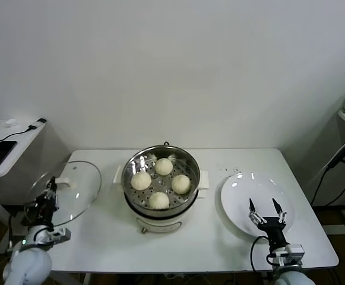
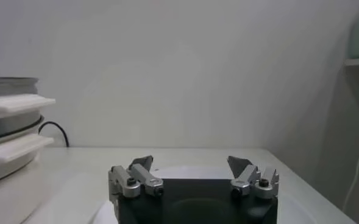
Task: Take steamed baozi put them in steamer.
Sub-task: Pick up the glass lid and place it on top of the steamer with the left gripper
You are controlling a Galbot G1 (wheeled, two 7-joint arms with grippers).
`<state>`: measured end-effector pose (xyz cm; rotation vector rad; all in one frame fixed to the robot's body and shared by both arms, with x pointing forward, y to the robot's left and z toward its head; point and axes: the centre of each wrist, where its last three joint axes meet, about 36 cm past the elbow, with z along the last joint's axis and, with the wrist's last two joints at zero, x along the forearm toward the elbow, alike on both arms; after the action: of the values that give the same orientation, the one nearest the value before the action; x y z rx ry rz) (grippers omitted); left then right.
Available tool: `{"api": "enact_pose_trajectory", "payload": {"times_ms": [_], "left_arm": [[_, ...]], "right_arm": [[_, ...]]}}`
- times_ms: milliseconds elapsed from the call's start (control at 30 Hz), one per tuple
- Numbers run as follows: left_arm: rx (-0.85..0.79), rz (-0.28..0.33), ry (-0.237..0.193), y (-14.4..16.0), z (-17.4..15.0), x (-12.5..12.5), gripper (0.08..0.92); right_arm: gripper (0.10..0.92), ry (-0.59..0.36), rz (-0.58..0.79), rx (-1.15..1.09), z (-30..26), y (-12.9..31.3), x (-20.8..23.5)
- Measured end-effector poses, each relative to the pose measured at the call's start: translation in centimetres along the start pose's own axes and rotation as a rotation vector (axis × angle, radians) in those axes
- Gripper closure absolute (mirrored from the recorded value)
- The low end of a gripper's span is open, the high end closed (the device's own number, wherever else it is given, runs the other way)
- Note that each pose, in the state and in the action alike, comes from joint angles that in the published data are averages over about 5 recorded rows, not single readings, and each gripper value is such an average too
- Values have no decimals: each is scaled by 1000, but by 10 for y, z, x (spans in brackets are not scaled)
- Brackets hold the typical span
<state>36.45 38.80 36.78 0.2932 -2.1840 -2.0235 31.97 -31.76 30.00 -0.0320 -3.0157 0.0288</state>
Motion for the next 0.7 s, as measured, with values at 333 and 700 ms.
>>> {"api": "enact_pose_trajectory", "payload": {"times_ms": [333, 700], "left_arm": [[40, -17, -24, 70, -68, 5, 866], [67, 22, -85, 88, -176, 31, 866]], "right_arm": [[200, 17, -1, 13, 10, 0, 10], [199, 7, -10, 25, 22, 2, 17]]}}
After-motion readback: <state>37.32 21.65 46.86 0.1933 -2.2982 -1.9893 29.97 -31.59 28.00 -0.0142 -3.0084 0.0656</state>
